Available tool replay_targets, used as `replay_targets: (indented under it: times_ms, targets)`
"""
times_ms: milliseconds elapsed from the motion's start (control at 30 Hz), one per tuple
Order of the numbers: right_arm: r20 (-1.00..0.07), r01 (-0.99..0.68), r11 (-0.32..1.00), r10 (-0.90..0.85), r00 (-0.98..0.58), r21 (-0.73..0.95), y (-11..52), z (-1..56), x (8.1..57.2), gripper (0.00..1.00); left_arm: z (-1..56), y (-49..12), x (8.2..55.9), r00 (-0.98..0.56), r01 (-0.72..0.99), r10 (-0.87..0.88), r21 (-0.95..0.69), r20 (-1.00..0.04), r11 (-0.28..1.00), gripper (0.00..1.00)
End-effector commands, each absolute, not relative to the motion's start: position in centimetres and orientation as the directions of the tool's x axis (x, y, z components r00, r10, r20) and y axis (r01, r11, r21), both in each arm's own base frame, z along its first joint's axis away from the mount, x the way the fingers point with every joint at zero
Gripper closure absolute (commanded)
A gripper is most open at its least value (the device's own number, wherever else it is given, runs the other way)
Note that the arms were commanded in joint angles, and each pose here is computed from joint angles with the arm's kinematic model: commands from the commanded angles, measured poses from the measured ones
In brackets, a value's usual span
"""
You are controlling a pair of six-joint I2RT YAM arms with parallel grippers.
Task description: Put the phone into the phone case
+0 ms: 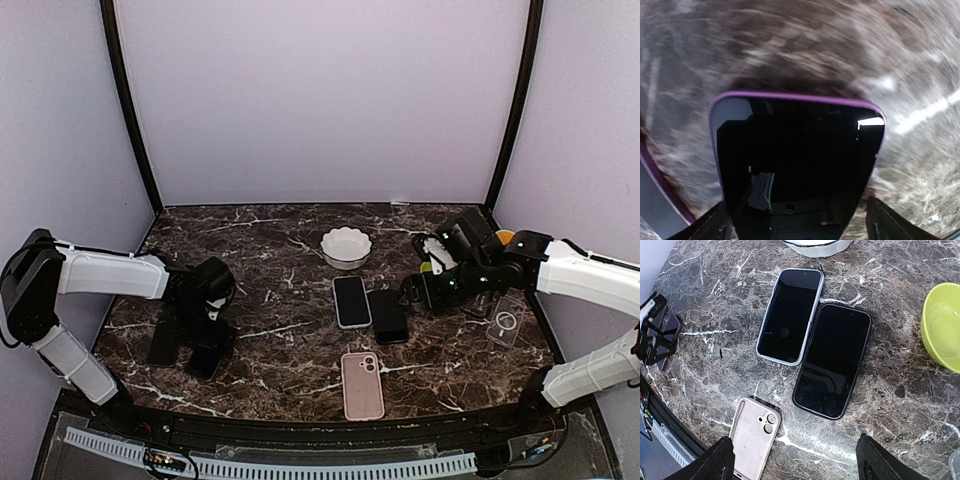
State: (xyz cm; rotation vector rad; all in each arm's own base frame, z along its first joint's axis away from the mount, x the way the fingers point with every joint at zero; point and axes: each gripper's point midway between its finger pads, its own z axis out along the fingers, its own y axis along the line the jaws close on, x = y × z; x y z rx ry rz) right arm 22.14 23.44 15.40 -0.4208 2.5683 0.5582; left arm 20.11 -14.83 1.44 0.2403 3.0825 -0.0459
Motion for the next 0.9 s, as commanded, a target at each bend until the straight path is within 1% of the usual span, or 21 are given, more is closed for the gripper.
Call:
replay_targets:
  times_ms: [0, 100, 167, 200, 267, 300, 367, 400, 467, 500, 533, 567, 600, 633, 667, 700, 733, 800, 867]
  targets:
    - [-0.531, -0.415, 0.861, -0.214, -0.82, 0.293, 23.6, 16.2, 22.3, 0.15, 0.0, -17.4, 16.3, -0.976, 0.197, 0.204, -0.1, 0.074, 0.975, 0.11]
    - [-0.529, -0.414, 0.86, -0.212, -0.822, 0.298, 23.7, 16.2, 22.2, 0.15, -0.4, -16.7, 15.9, -0.971, 0.215, 0.219, -0.06, 0.09, 0.975, 0.22]
    - [-0.527, -0.411, 0.862, -0.21, -0.823, 0.298, 23.6, 16.2, 22.1, 0.16, -0.3, -16.7, 15.7, -0.967, 0.235, 0.24, -0.059, 0.089, 0.97, 0.32]
    - [-0.53, -0.408, 0.862, -0.206, -0.823, 0.3, 23.6, 16.3, 22.2, 0.16, -0.3, -16.9, 15.7, -0.964, 0.25, 0.255, -0.059, 0.082, 0.966, 0.41]
    - [-0.529, -0.404, 0.861, -0.197, -0.825, 0.309, 23.8, 16.2, 22.3, 0.16, 0.2, -17.7, 16.2, -0.96, 0.275, 0.278, -0.068, 0.04, 0.959, 0.51]
    - [-0.531, -0.406, 0.857, -0.194, -0.825, 0.318, 24.0, 16.3, 22.3, 0.16, 0.8, -18.4, 16.7, -0.957, 0.288, 0.29, -0.08, 0.004, 0.954, 0.52]
    - [-0.537, -0.422, 0.839, -0.193, -0.821, 0.345, 25.1, 16.5, 22.4, 0.17, 2.2, -20.4, 17.9, -0.939, 0.34, 0.33, -0.104, -0.099, 0.935, 0.54]
    - [-0.553, -0.44, 0.821, -0.19, -0.811, 0.364, 25.9, 17.0, 22.5, 0.17, 2.8, -21.7, 18.4, -0.922, 0.373, 0.353, -0.119, -0.16, 0.92, 0.56]
    - [-0.596, -0.49, 0.764, -0.176, -0.783, 0.419, 28.5, 18.2, 22.5, 0.18, 4.7, -23.4, 20.1, -0.877, 0.418, 0.372, -0.102, -0.303, 0.903, 0.61]
    - [-0.626, -0.519, 0.724, -0.154, -0.764, 0.456, 30.2, 19.0, 22.5, 0.18, 6.0, -23.6, 21.3, -0.848, 0.418, 0.363, -0.067, -0.385, 0.906, 0.61]
    - [-0.648, -0.546, 0.674, -0.13, -0.751, 0.497, 32.0, 19.6, 22.3, 0.18, 7.6, -25.1, 22.0, -0.802, 0.45, 0.364, -0.078, -0.474, 0.89, 0.61]
    - [-0.667, -0.568, 0.618, -0.091, -0.739, 0.544, 33.9, 20.2, 22.3, 0.18, 8.4, -25.0, 22.8, -0.77, 0.444, 0.357, -0.042, -0.53, 0.895, 0.61]
    - [-0.673, -0.589, 0.56, -0.073, -0.736, 0.583, 35.8, 20.2, 21.9, 0.19, 10.3, -26.5, 23.4, -0.713, 0.467, 0.337, -0.059, -0.615, 0.882, 0.61]
    - [-0.688, -0.62, 0.496, -0.059, -0.723, 0.608, 37.8, 20.6, 21.5, 0.19, 10.7, -26.4, 23.7, -0.682, 0.464, 0.328, -0.041, -0.653, 0.885, 0.61]
    - [-0.695, -0.639, 0.458, -0.06, -0.716, 0.619, 39.4, 20.5, 21.3, 0.2, 12.9, -27.8, 24.2, -0.617, 0.488, 0.288, -0.069, -0.733, 0.87, 0.61]
    - [-0.7, -0.65, 0.434, -0.059, -0.712, 0.624, 40.7, 20.4, 21.2, 0.2, 13.1, -27.7, 24.3, -0.591, 0.486, 0.278, -0.059, -0.757, 0.872, 0.62]
    - [-0.708, -0.663, 0.413, -0.059, -0.704, 0.625, 42.0, 20.3, 21.2, 0.2, 14.4, -28.4, 24.4, -0.537, 0.505, 0.253, -0.066, -0.805, 0.861, 0.62]
    - [-0.732, -0.695, 0.368, -0.053, -0.679, 0.618, 44.1, 21.1, 21.3, 0.2, 16.1, -29.4, 24.4, -0.459, 0.529, 0.222, -0.064, -0.86, 0.846, 0.62]
    - [-0.751, -0.717, 0.348, -0.054, -0.658, 0.604, 45.6, 21.5, 21.5, 0.21, 16.9, -30.0, 24.4, -0.423, 0.547, 0.217, -0.057, -0.879, 0.835, 0.62]
